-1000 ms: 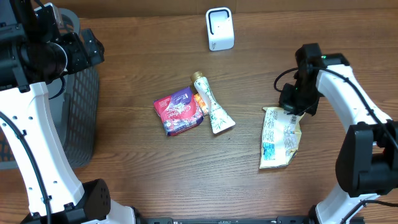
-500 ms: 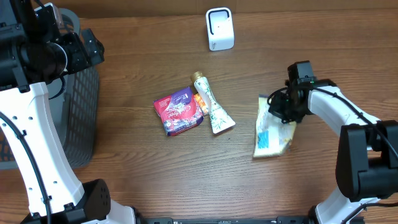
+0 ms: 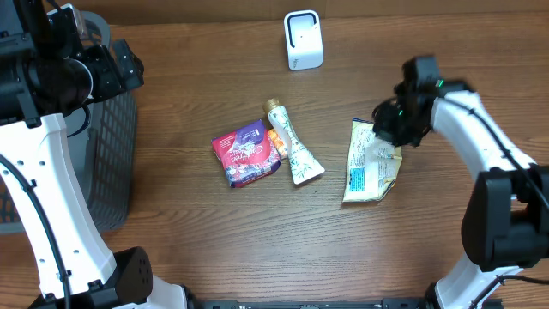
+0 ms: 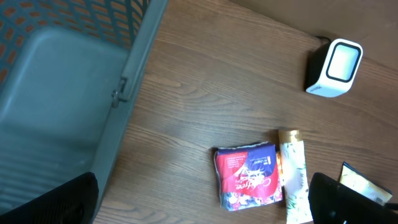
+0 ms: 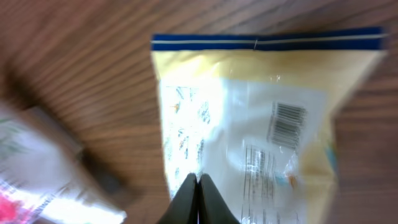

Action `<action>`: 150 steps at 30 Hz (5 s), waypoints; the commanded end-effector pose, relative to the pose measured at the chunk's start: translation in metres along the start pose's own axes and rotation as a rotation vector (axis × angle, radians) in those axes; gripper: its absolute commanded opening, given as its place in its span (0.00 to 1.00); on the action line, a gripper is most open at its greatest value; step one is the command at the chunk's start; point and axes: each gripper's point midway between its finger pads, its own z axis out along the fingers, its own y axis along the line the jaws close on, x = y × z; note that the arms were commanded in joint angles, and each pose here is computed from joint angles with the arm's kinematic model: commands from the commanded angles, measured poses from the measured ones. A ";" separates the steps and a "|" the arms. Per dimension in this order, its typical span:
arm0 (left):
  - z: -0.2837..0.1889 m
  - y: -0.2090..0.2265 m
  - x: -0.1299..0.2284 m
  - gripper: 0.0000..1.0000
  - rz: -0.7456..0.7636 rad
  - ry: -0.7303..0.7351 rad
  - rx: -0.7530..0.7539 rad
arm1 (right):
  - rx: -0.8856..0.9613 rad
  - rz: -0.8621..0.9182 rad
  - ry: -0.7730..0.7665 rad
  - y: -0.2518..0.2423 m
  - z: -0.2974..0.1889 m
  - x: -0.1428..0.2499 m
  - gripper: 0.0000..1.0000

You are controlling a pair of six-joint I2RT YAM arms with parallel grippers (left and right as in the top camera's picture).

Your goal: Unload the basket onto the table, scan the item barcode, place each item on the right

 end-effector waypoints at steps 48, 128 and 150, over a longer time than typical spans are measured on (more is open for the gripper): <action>-0.005 -0.001 -0.003 1.00 0.009 -0.022 -0.002 | 0.493 0.118 0.529 -0.097 0.005 0.167 0.08; -0.005 -0.001 -0.003 1.00 0.008 -0.021 -0.002 | 0.307 0.103 0.273 -0.071 0.040 0.104 0.04; -0.005 -0.001 -0.003 1.00 0.009 -0.022 -0.002 | 0.354 0.006 0.456 -0.055 0.005 0.141 0.17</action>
